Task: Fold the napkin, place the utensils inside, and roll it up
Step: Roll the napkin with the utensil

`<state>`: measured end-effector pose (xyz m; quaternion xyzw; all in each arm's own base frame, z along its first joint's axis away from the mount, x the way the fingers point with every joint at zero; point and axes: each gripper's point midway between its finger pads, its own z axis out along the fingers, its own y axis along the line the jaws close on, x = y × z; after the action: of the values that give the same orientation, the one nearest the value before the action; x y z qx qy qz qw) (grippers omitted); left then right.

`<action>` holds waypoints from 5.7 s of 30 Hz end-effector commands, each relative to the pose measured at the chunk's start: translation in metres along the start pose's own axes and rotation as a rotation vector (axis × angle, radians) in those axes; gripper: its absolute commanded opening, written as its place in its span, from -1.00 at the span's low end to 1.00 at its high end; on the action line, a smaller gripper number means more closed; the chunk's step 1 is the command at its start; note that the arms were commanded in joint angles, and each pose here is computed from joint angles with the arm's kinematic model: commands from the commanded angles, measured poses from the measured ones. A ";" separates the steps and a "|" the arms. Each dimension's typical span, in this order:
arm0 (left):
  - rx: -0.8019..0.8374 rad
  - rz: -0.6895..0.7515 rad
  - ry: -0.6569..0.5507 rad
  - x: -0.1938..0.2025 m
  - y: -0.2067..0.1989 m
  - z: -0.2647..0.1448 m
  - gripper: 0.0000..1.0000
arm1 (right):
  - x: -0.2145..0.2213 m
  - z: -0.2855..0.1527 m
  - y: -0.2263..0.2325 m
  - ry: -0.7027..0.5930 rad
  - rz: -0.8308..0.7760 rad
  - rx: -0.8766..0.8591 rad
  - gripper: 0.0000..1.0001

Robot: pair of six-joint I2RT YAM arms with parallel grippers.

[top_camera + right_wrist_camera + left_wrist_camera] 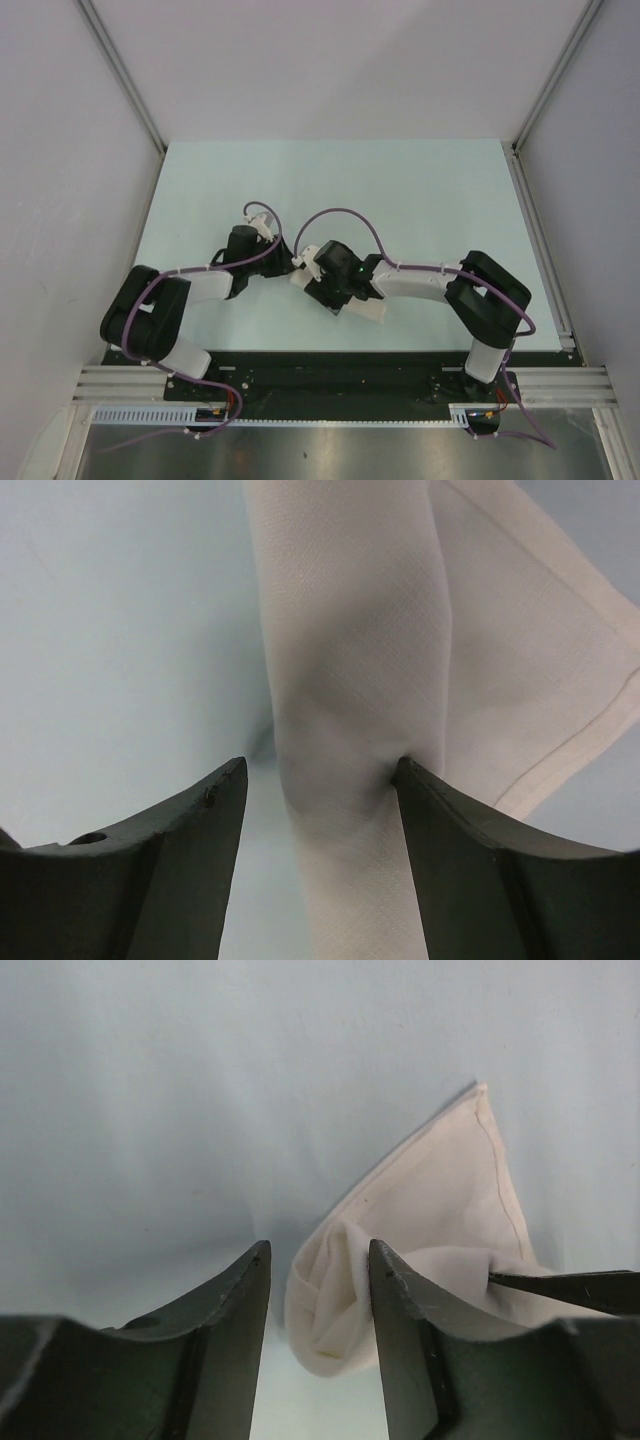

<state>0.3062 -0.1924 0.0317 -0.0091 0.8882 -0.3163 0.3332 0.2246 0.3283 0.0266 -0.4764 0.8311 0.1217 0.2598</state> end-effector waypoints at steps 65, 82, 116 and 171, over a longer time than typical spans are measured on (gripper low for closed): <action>0.163 -0.041 -0.089 -0.010 -0.015 -0.001 -0.89 | -0.070 -0.047 -0.042 -0.098 0.289 -0.306 0.22; 0.114 -0.087 -0.045 -0.010 -0.009 0.006 -0.92 | -0.064 -0.024 -0.007 -0.115 -0.052 0.060 0.27; 0.132 -0.027 -0.172 -0.037 -0.019 -0.023 0.23 | -0.005 0.030 -0.020 0.062 0.139 -0.189 0.00; 0.187 -0.086 -0.070 -0.027 -0.019 0.010 -0.98 | -0.069 -0.031 -0.023 -0.127 0.037 0.022 0.31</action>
<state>0.3133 -0.2074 0.0448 -0.0177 0.8463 -0.4153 0.3331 0.2543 0.3632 0.1135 -0.4348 0.8192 0.2326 0.2930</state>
